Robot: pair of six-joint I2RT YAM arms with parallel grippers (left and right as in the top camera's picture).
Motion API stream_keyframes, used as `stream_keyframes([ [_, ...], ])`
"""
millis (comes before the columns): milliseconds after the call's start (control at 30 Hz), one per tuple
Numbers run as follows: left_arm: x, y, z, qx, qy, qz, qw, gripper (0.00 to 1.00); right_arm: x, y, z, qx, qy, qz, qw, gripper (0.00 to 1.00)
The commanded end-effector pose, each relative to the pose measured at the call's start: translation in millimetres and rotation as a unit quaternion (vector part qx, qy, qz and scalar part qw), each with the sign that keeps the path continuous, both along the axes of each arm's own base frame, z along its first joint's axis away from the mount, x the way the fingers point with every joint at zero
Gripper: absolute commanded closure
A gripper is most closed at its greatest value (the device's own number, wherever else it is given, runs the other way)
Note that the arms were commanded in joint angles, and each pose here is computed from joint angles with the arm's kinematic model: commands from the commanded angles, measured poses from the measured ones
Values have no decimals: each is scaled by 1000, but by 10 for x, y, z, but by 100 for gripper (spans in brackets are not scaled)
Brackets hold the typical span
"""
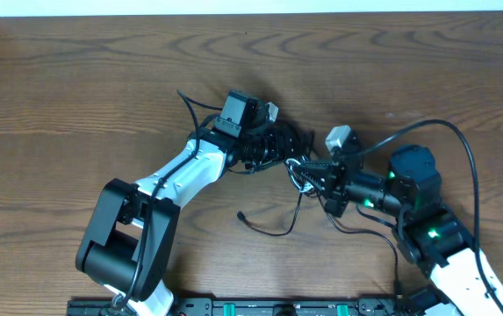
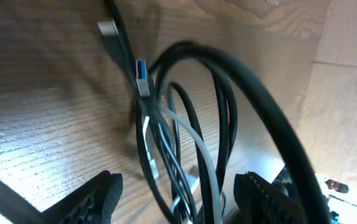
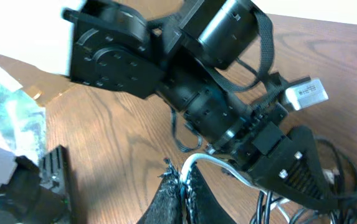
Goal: Untangle cables
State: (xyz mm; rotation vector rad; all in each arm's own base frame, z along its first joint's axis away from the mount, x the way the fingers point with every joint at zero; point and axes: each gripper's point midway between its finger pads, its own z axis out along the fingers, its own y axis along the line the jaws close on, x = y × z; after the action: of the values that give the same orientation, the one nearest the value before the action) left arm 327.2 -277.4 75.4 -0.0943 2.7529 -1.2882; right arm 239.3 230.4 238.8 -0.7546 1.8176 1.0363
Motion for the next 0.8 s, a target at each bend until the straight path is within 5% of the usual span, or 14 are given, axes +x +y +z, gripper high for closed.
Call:
stream_keyframes([
  [0,17,16,-45,2,23,19,1000,36,-66,-8,275,31,-16,6,999,99],
  [67,18,16,-45,2,24,20,1000,46,-89,-18,414,44,-40,6,998,99],
  [133,37,36,-64,9,21,26,999,67,-117,-46,602,60,-75,4,995,99],
  [300,69,179,-203,57,23,54,997,89,-3,-478,1204,90,-183,-96,974,99],
  [567,9,443,-420,137,43,86,986,88,395,-1367,1364,68,-213,-319,921,99],
  [667,-12,433,-418,134,48,83,986,92,437,-1410,1216,67,-174,-326,927,99],
  [767,-16,417,-408,130,47,80,987,92,439,-1290,919,46,-117,-293,948,88],
])
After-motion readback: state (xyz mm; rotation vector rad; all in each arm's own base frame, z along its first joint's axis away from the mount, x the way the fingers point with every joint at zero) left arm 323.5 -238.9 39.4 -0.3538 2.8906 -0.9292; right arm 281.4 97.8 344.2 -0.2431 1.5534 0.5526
